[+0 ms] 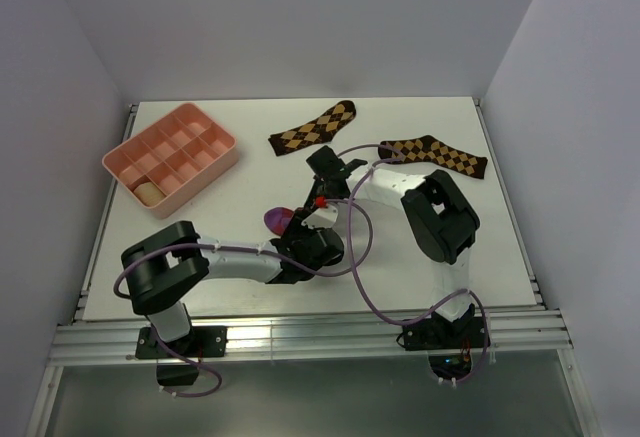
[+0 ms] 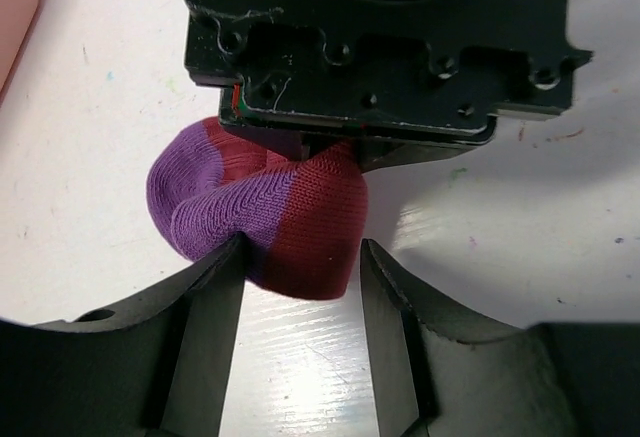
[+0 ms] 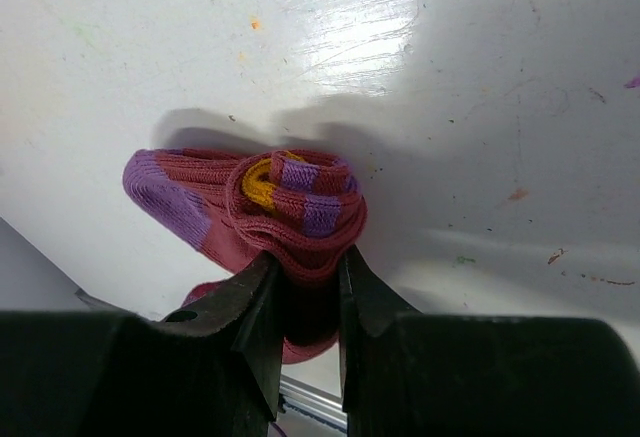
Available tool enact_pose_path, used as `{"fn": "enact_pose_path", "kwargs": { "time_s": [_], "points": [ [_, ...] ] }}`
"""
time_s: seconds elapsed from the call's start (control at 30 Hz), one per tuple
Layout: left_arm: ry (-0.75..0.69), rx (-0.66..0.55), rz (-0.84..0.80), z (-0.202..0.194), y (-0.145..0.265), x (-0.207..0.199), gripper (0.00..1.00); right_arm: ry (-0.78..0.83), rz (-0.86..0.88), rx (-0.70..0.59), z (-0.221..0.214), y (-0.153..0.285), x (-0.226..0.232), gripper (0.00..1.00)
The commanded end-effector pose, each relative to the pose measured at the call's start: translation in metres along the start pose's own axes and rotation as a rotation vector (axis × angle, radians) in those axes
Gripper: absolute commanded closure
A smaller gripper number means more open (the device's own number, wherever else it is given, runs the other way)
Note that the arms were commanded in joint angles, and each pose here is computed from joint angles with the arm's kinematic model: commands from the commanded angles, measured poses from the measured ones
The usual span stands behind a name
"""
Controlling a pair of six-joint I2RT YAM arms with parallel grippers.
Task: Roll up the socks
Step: Roll the sock at the center of the board.
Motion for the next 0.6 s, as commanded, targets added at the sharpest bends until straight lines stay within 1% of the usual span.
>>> {"fn": "enact_pose_path", "kwargs": {
  "time_s": [0.0, 0.2, 0.3, 0.33, 0.37, 0.4, 0.43, 0.5, 0.53, 0.57],
  "points": [
    [0.022, -0.001, 0.068, 0.001, -0.009, 0.006, 0.46, 0.013, -0.089, 0.101, -0.019, -0.012, -0.021, 1.0],
    [0.029, 0.053, 0.081, -0.015, -0.02, 0.011, 0.46, 0.021, -0.079, 0.113, -0.02, -0.012, -0.019, 1.0],
    [0.026, 0.091, 0.091, -0.025, -0.026, 0.013, 0.48, 0.031, -0.072, 0.116, -0.02, -0.01, -0.016, 1.0],
    [0.025, 0.098, 0.09, -0.027, -0.027, 0.013, 0.52, 0.033, -0.069, 0.115, -0.019, -0.01, -0.015, 1.0],
    [0.025, 0.113, 0.085, -0.03, -0.028, 0.013, 0.58, 0.039, -0.066, 0.119, -0.02, -0.01, -0.014, 1.0],
    [0.029, 0.121, 0.08, -0.031, -0.029, 0.012, 0.58, 0.04, -0.066, 0.121, -0.02, -0.011, -0.014, 1.0],
    [0.033, 0.127, 0.078, -0.032, -0.03, 0.012, 0.67, 0.041, -0.062, 0.121, -0.019, -0.01, -0.013, 1.0],
    [0.041, 0.148, 0.074, -0.034, -0.032, 0.014, 0.75, 0.046, -0.05, 0.129, -0.021, -0.01, -0.012, 1.0],
    [0.049, 0.152, 0.073, -0.033, -0.032, 0.014, 0.82, 0.048, -0.046, 0.129, -0.02, -0.01, -0.011, 1.0],
    [0.065, 0.154, 0.071, -0.032, -0.033, 0.016, 0.85, 0.054, -0.038, 0.128, -0.019, -0.01, -0.009, 1.0]
  ]
}}
Point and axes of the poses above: each gripper's point midway between its finger pads, its own y axis back along the fingers, its own x axis along the line the jaws close on, z = x × y, the point moved 5 cm from there along y, back along the fingers, and after that the axes turned 14 degrees about y, right-handed, at the moved point
